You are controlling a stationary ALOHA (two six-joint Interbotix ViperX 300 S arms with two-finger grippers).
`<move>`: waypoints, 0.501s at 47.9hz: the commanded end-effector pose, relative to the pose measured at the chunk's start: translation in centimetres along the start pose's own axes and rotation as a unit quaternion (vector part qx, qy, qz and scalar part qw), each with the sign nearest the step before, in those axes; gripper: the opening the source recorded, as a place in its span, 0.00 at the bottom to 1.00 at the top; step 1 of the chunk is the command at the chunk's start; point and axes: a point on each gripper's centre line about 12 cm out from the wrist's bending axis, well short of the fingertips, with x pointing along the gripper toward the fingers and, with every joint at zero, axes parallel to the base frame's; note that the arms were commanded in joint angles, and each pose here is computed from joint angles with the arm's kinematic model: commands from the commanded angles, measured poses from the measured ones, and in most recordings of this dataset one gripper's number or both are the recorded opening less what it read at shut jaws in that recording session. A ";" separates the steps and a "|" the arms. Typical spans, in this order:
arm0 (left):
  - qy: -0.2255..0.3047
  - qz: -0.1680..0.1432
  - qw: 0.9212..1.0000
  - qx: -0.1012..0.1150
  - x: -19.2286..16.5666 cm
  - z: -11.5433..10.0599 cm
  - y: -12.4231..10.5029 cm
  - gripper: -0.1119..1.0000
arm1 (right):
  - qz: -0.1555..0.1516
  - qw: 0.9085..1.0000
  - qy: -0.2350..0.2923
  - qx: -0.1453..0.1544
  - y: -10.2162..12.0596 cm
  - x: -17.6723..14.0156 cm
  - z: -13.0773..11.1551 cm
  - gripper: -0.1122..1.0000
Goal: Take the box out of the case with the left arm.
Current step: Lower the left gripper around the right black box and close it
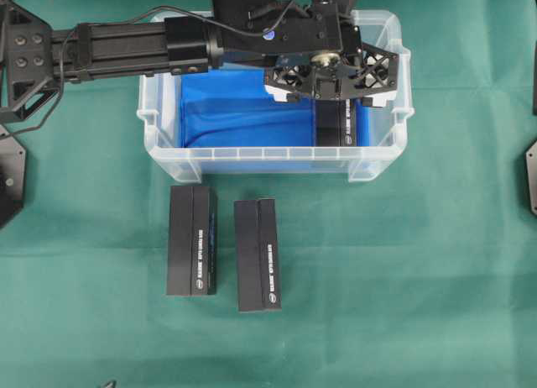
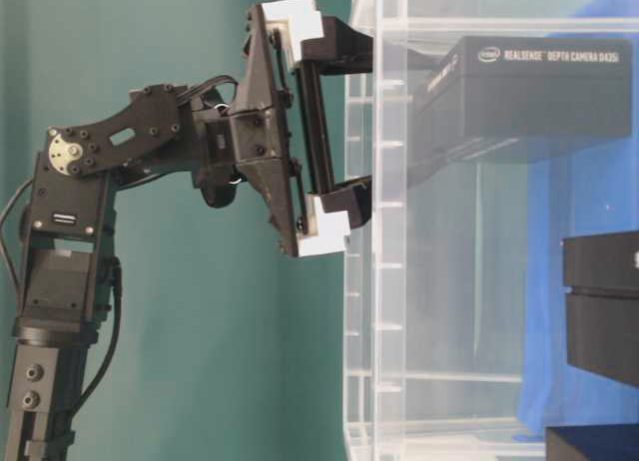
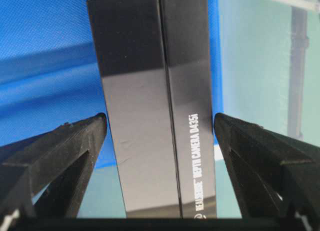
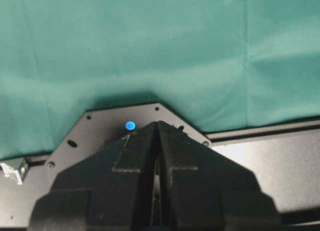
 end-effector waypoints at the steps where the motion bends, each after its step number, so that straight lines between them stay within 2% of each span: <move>1: -0.007 -0.019 1.000 -0.003 -1.4 0.4 -0.3 0.92 | 0.001 1.000 -0.002 0.002 0.0 -0.2 0.1 0.12; 24: -0.002 -0.010 1.000 -0.001 0.4 0.0 0.2 0.92 | 0.002 1.000 -0.001 0.002 0.0 -0.2 0.1 0.12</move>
